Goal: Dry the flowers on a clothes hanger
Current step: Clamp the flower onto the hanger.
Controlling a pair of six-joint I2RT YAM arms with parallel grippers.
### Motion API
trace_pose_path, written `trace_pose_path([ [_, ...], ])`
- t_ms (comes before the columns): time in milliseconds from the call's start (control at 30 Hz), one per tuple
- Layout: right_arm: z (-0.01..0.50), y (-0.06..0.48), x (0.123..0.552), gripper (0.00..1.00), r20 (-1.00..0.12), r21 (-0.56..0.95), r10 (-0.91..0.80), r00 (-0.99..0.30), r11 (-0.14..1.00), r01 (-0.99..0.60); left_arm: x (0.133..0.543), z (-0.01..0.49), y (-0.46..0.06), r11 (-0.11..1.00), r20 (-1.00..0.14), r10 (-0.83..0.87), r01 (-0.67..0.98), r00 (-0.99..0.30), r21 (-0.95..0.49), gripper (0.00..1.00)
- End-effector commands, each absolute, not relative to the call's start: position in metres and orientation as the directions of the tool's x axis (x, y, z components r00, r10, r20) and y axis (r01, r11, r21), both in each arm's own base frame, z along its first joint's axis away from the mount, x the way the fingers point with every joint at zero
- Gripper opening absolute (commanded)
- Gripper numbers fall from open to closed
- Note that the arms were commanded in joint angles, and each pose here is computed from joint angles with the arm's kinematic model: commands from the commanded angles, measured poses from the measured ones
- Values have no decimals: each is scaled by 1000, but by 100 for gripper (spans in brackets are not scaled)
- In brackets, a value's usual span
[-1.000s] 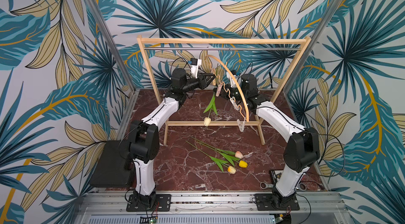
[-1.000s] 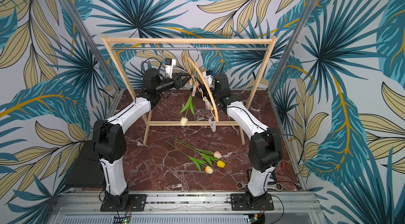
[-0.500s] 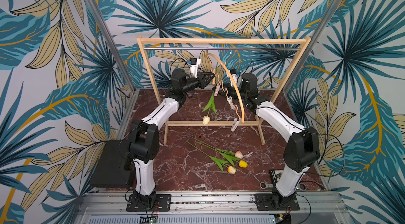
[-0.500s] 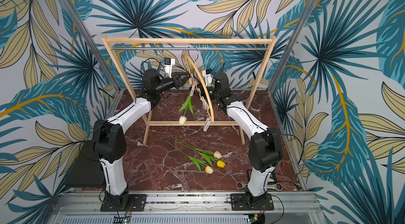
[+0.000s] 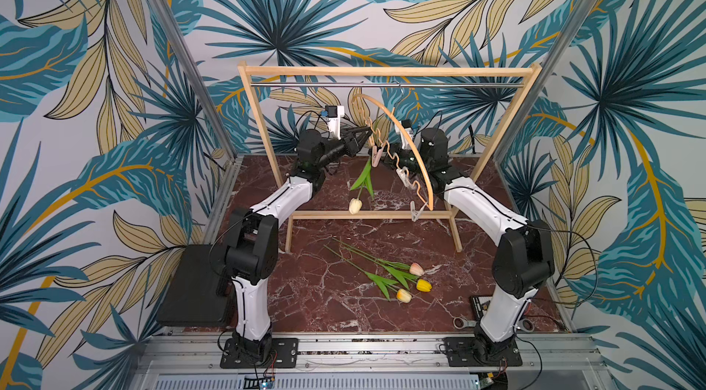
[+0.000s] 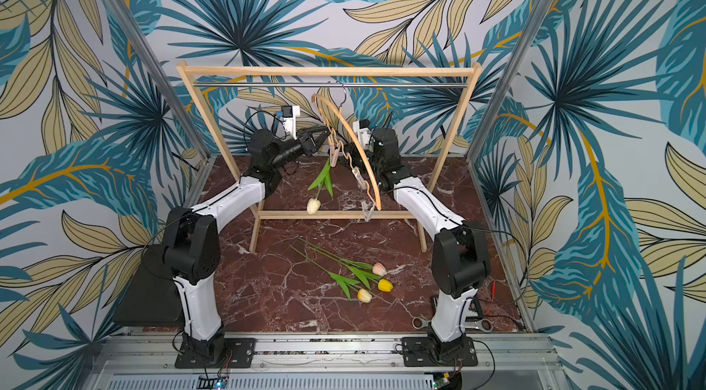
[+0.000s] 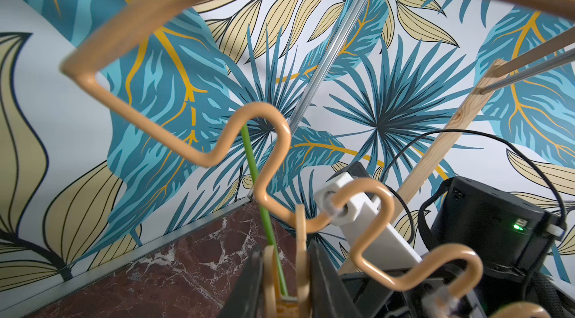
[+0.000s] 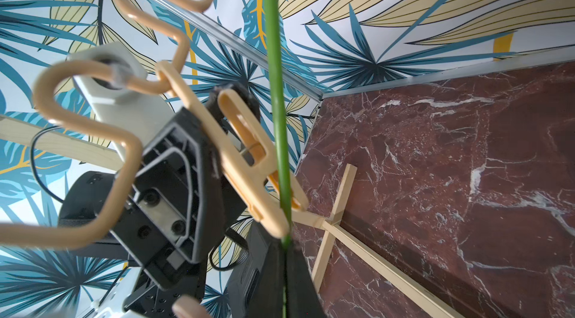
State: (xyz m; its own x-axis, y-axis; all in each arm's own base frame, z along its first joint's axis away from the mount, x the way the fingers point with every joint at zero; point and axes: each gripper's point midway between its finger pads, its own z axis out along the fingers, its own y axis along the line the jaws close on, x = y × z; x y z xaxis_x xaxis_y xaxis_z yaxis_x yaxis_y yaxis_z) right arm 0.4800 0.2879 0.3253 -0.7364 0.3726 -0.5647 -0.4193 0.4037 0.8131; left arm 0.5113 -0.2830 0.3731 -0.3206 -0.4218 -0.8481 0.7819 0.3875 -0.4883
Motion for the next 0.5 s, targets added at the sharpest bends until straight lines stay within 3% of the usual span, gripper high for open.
trace_pose_path([
  [0,348,297,475,0,-603,796,373,-706,337,-502,510,364,-280,402,-842,-424,764,-333,-505,25],
  [233,347,296,472,0,-625,778,352,-697,358,-516,511,362,-279,405,-838,-431,759,-334,-511,26],
  [400,341,294,473,0,-624,776,346,-700,378,-505,511,365,-277,409,-839,-438,760,-322,-505,48],
  [467,339,294,474,0,-623,776,348,-701,385,-499,510,366,-276,410,-840,-440,760,-319,-504,50],
])
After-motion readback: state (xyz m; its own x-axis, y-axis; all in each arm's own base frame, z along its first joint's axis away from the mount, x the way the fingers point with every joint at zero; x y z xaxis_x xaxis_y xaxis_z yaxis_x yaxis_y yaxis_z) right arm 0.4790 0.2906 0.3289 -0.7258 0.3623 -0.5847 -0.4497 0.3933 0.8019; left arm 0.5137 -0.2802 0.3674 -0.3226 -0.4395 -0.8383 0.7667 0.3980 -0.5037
